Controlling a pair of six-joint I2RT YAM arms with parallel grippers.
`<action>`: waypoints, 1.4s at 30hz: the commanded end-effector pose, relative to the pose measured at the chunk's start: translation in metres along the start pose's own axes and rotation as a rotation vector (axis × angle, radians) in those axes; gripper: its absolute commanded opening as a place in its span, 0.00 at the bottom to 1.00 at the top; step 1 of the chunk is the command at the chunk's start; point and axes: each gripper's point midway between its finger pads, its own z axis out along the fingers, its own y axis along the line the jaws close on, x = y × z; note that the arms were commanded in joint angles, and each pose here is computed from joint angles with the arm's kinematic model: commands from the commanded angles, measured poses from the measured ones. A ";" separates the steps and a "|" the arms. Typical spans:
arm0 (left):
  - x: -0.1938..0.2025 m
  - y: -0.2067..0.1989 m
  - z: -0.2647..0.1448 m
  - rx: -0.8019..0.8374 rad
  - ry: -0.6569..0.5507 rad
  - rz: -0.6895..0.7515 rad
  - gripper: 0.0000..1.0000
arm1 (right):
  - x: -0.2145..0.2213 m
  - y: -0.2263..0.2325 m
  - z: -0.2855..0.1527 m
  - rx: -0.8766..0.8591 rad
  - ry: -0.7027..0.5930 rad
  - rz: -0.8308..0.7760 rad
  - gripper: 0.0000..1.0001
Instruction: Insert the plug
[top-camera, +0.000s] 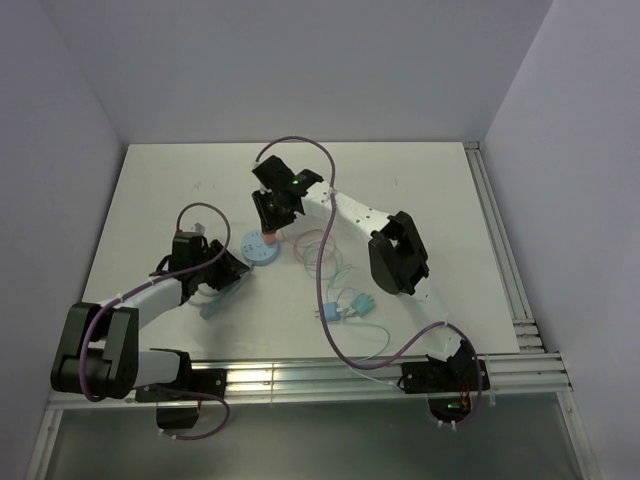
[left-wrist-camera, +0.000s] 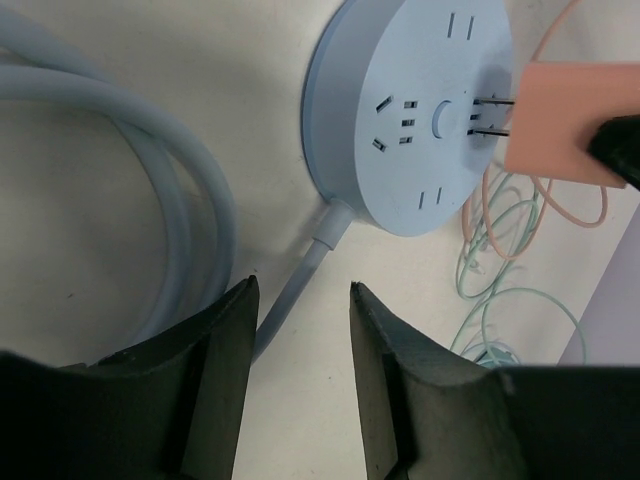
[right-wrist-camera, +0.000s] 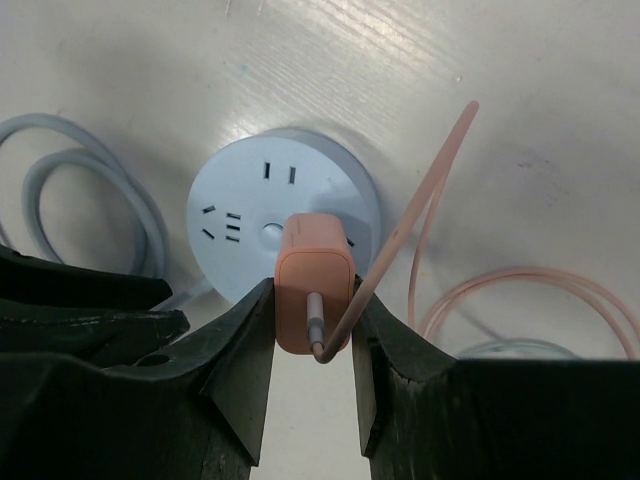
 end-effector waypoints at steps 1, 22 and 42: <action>0.001 -0.002 0.003 0.014 -0.012 0.003 0.47 | -0.008 0.011 -0.004 0.004 -0.029 -0.003 0.00; 0.010 0.011 0.017 -0.124 -0.063 0.092 0.12 | 0.000 0.010 -0.004 0.063 -0.023 0.001 0.00; 0.038 0.020 0.029 -0.117 0.031 0.101 0.00 | 0.008 -0.005 0.005 0.181 0.005 -0.138 0.00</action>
